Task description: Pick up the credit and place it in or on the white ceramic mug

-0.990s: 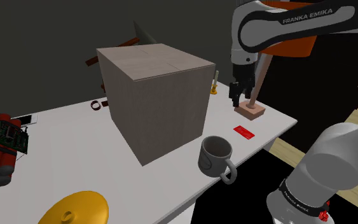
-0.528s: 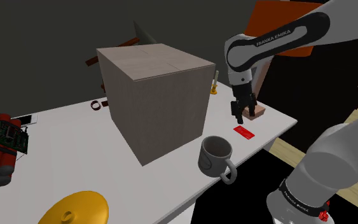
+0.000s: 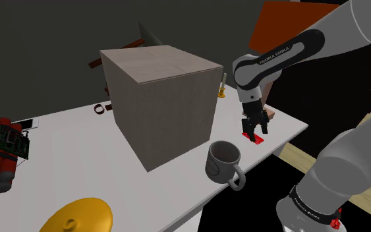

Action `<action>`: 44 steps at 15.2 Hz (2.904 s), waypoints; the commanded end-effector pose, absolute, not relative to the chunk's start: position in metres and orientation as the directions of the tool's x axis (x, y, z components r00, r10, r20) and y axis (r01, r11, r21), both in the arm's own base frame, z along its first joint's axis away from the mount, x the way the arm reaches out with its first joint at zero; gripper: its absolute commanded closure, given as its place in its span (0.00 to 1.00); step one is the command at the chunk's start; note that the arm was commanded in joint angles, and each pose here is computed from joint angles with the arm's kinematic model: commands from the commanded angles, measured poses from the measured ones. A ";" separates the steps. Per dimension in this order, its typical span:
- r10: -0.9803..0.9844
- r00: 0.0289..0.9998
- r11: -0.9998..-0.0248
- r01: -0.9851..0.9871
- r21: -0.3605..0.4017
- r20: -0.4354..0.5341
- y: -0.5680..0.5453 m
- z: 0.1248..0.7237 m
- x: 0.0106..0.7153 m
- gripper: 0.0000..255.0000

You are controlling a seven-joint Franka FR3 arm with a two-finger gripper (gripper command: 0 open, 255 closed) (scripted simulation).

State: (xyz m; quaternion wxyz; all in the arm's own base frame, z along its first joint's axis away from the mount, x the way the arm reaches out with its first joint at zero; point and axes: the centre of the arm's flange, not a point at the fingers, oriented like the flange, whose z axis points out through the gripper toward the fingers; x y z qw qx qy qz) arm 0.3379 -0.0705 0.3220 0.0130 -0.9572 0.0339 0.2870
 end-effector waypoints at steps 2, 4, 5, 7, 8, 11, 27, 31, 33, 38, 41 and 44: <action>-0.059 0.833 -0.997 -0.074 -0.006 -0.550 -0.070 0.310 0.329 0.00; -0.059 0.833 -0.997 -0.074 -0.006 -0.550 -0.070 0.310 0.329 0.00; -0.059 0.833 -0.997 -0.074 -0.006 -0.550 -0.070 0.310 0.329 0.00; -0.059 0.833 -0.997 -0.074 -0.006 -0.550 -0.070 0.310 0.329 0.00; -0.059 0.833 -0.997 -0.074 -0.006 -0.550 -0.070 0.310 0.329 0.00; -0.059 0.833 -0.997 -0.074 -0.006 -0.550 -0.070 0.310 0.329 1.00; -0.059 0.833 -0.997 -0.074 -0.006 -0.550 -0.070 0.352 0.329 1.00; -0.059 0.833 -0.997 -0.074 -0.006 -0.550 -0.070 0.373 0.329 1.00; -0.059 0.833 -0.997 -0.074 -0.006 -0.550 -0.070 0.384 0.329 1.00; -0.059 0.833 -0.997 -0.074 -0.006 -0.550 -0.070 0.410 0.329 1.00; -0.059 0.833 -0.997 -0.074 -0.006 -0.550 -0.070 0.426 0.329 1.00; -0.059 0.833 -0.997 -0.074 -0.006 -0.550 -0.070 0.442 0.329 1.00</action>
